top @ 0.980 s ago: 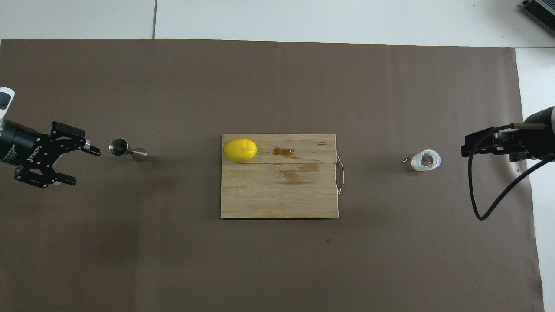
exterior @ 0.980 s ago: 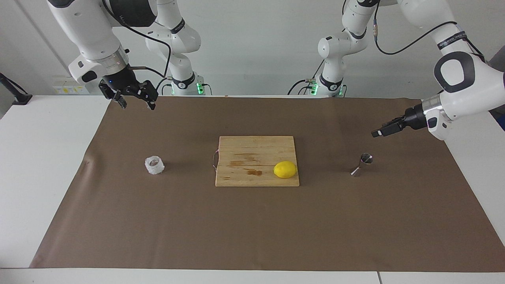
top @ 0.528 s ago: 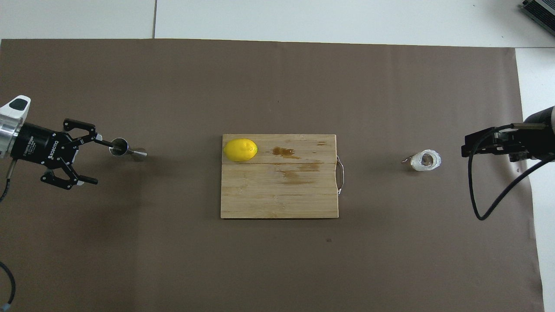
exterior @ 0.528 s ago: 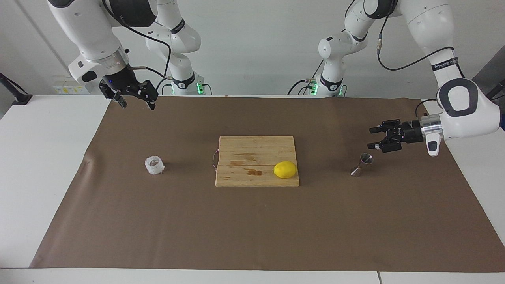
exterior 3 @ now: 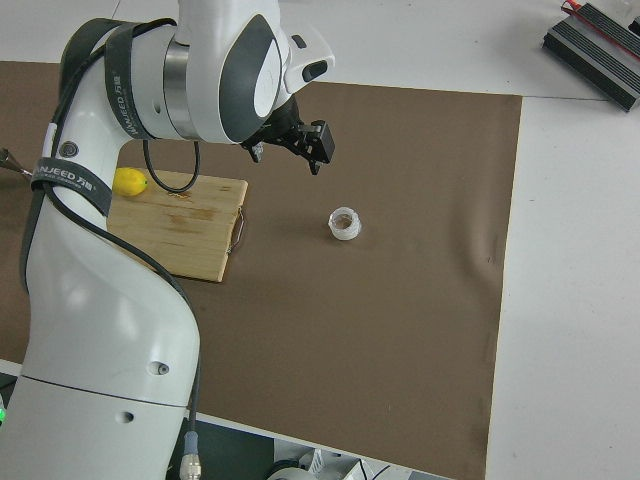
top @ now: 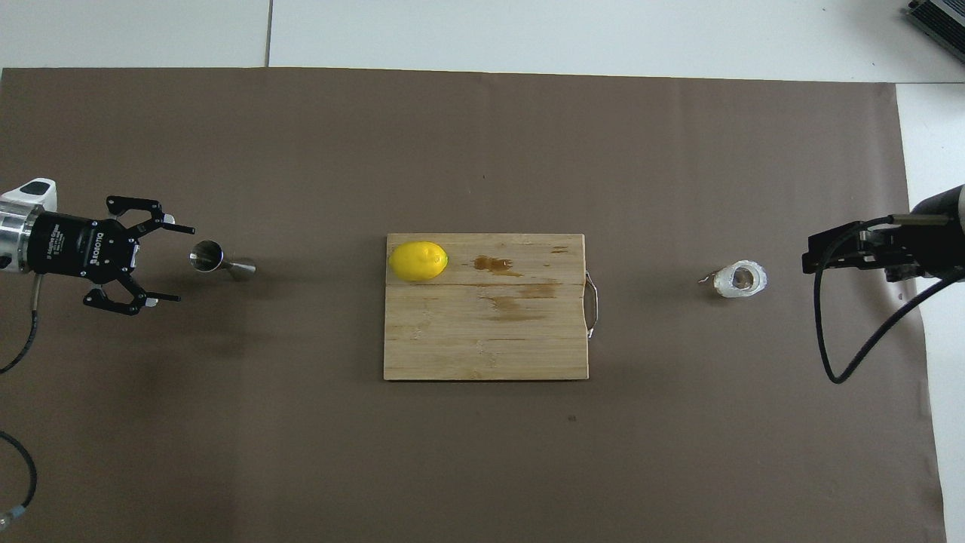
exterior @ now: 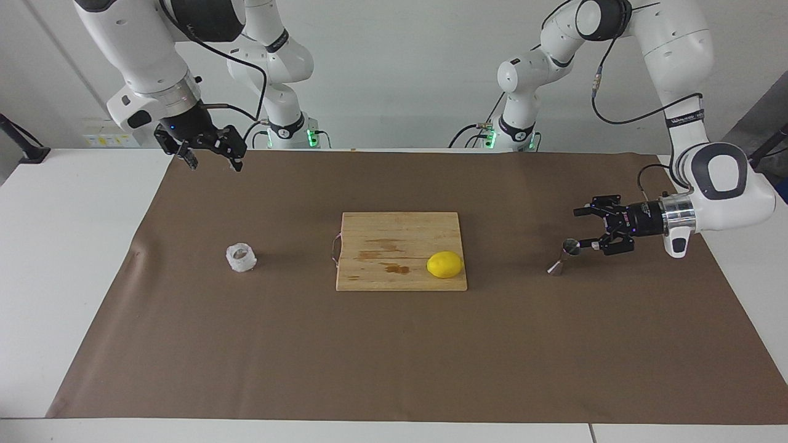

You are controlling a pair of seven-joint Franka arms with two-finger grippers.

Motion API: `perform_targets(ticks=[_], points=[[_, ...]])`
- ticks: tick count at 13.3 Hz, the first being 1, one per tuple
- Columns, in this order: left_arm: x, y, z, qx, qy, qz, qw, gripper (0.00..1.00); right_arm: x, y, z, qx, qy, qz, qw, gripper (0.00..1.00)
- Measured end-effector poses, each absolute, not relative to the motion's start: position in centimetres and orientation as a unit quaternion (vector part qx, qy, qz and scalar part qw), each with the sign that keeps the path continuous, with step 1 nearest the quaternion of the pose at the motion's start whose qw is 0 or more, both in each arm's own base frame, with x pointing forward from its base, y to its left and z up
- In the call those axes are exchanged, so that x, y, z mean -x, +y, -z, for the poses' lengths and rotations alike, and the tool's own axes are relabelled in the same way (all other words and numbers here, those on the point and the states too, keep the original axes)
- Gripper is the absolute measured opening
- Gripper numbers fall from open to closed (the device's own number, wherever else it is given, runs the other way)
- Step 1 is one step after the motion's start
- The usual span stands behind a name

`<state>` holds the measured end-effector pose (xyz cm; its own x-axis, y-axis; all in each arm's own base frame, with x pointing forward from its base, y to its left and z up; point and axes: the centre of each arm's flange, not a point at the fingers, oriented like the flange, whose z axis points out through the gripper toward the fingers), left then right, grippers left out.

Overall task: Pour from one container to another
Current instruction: 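Move the open left gripper toward the small metal cup, then close the left gripper around the small metal cup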

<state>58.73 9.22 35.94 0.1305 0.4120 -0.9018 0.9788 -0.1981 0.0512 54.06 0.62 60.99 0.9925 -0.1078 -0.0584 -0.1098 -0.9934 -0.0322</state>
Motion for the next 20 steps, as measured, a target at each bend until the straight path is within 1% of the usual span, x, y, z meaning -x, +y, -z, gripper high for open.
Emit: perform_targets(ticks=[3,7,12,20], points=[[-58.8,10.1,-35.3,-0.637,0.543,0.411,0.36,1.0,-54.1,0.6,-61.0,0.998,0.055,-0.028,0.018,1.0],[-59.2,9.9,-32.7,-0.608,0.552,0.438,0.366,1.0,-54.1,0.6,-61.0,0.998,0.055,-0.028,0.018,1.0],[-59.2,10.4,-31.8,-0.59,0.547,0.453,0.383,1.0,-54.1,0.6,-61.0,0.998,0.055,-0.028,0.018,1.0],[-59.2,10.4,-29.5,-0.606,0.511,0.447,0.413,1.0,-54.1,0.6,-61.0,0.998,0.055,-0.028,0.018,1.0]])
